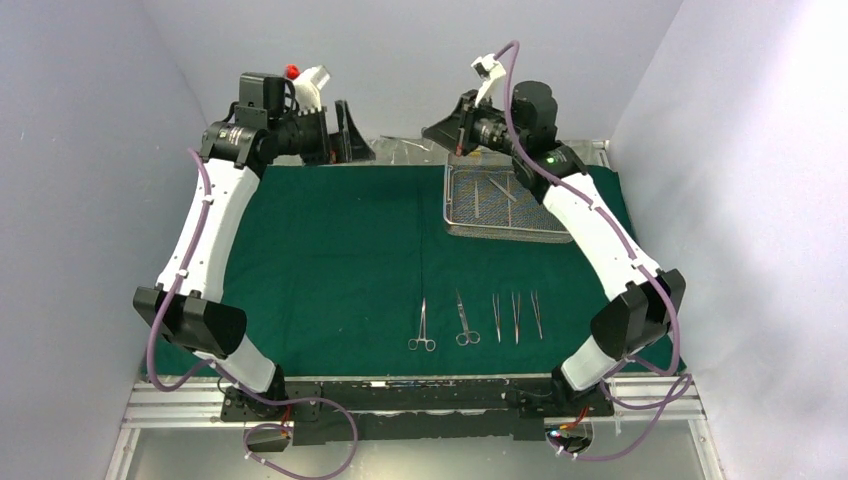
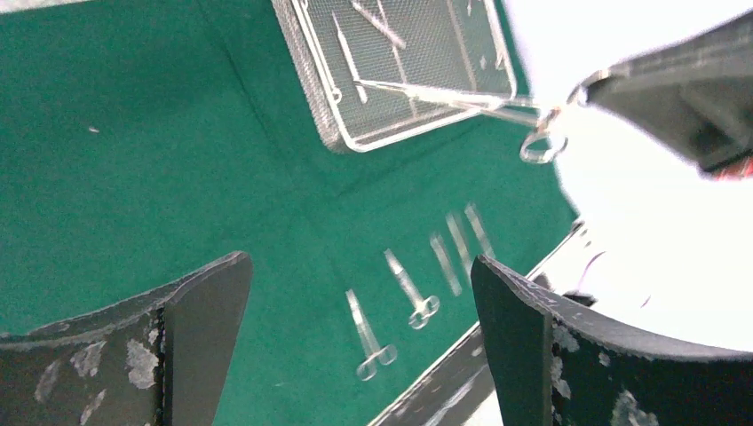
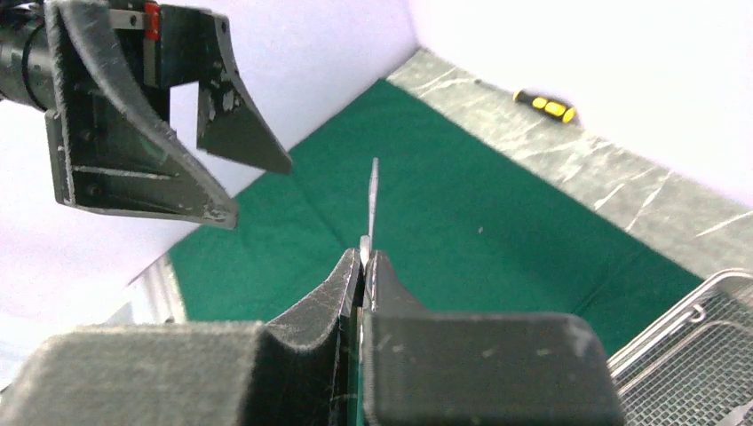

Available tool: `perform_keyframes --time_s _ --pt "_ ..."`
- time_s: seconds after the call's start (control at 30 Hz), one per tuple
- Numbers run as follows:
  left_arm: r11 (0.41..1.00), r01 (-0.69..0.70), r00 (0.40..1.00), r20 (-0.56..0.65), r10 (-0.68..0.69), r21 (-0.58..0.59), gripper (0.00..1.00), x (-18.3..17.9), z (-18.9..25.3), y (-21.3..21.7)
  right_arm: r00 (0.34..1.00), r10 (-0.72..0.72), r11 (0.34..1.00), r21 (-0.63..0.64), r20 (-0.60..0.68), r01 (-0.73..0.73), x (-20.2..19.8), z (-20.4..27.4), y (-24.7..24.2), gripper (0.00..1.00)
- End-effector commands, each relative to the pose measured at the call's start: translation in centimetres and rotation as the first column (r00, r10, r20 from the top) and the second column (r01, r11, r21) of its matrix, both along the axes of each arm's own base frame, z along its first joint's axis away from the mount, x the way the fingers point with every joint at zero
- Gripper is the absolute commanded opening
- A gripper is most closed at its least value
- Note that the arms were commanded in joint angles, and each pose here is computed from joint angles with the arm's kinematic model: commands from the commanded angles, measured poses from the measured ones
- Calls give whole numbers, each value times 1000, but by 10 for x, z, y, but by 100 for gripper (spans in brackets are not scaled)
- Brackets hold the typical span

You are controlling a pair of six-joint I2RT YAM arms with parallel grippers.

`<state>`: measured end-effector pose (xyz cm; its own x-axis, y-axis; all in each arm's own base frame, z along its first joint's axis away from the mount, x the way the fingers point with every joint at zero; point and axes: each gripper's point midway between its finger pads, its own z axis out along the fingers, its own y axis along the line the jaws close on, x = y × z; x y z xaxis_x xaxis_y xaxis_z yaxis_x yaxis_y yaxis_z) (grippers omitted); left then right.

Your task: Open and lay out the surgical kit

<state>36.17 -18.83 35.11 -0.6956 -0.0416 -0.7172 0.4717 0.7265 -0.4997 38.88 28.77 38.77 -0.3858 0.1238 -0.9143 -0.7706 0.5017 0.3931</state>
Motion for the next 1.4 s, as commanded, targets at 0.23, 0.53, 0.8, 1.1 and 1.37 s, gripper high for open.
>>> perform_keyframes --time_s 0.23,0.53,0.8,1.1,1.37 --pt "807 -326 938 -275 211 -493 99 52 54 -22 895 -294 953 29 334 302 4 54 21 0" --pt "742 -399 877 -462 136 -539 67 66 25 -31 874 -314 943 18 370 331 -2 50 32 0" --pt "686 -438 844 -529 90 -582 59 76 17 -32 904 -273 959 22 330 282 -5 40 47 0" --pt "661 -459 818 -573 53 -594 27 78 10 -35 916 -262 962 2 304 274 -3 25 61 0" --pt "685 -465 814 -575 82 -561 0 74 5 -32 929 -263 960 -30 260 280 0 10 69 8"
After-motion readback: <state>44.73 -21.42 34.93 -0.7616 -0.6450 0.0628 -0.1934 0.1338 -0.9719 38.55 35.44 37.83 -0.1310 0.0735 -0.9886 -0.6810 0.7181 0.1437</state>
